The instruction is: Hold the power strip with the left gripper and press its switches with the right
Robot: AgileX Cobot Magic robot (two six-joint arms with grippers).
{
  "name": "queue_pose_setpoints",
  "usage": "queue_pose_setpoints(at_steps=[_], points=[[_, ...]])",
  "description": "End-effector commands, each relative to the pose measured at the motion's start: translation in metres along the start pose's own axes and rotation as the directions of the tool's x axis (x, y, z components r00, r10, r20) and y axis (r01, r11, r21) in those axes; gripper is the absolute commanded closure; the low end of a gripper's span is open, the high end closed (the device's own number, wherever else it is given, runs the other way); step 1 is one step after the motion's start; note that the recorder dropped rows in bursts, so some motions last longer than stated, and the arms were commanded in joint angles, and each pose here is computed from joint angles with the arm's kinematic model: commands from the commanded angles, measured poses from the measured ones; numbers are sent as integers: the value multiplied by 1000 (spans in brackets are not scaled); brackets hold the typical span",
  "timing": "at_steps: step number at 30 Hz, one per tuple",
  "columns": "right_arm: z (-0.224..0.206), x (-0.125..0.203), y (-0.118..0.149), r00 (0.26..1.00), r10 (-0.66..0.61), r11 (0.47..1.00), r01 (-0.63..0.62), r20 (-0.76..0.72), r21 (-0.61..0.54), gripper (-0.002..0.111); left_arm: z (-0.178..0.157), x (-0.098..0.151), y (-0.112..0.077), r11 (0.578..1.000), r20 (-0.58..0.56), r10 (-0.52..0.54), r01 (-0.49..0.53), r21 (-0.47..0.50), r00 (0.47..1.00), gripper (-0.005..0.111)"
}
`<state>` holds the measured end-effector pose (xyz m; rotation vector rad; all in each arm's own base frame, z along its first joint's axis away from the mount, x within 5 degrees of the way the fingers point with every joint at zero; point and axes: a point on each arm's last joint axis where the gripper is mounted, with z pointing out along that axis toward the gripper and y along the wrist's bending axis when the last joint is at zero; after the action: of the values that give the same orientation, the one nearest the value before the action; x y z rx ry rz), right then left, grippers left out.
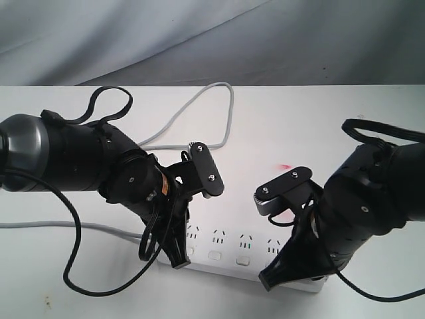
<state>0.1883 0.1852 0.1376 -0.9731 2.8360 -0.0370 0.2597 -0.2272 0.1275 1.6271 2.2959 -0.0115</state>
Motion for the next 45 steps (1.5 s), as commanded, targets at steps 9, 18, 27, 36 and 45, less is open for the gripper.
queue_pose_setpoints(at_steps=[9,18,27,36,45], points=[[-16,-20,-1,994,-67,998,66,81,10,108,16,15,-12,997,-131,-7,16,72,991,107],[-24,-25,10,991,-69,990,82,117,-115,108,16,15,-11,997,-129,-7,16,71,992,107],[-22,-30,15,986,-59,984,84,154,-160,108,16,15,-11,997,-129,-7,16,71,992,107],[-2,-29,18,995,-63,983,76,82,-165,108,16,16,-12,997,-133,-7,16,73,991,107],[1,-25,17,996,-69,984,76,50,-163,108,16,16,-12,997,-133,-7,16,73,991,107]])
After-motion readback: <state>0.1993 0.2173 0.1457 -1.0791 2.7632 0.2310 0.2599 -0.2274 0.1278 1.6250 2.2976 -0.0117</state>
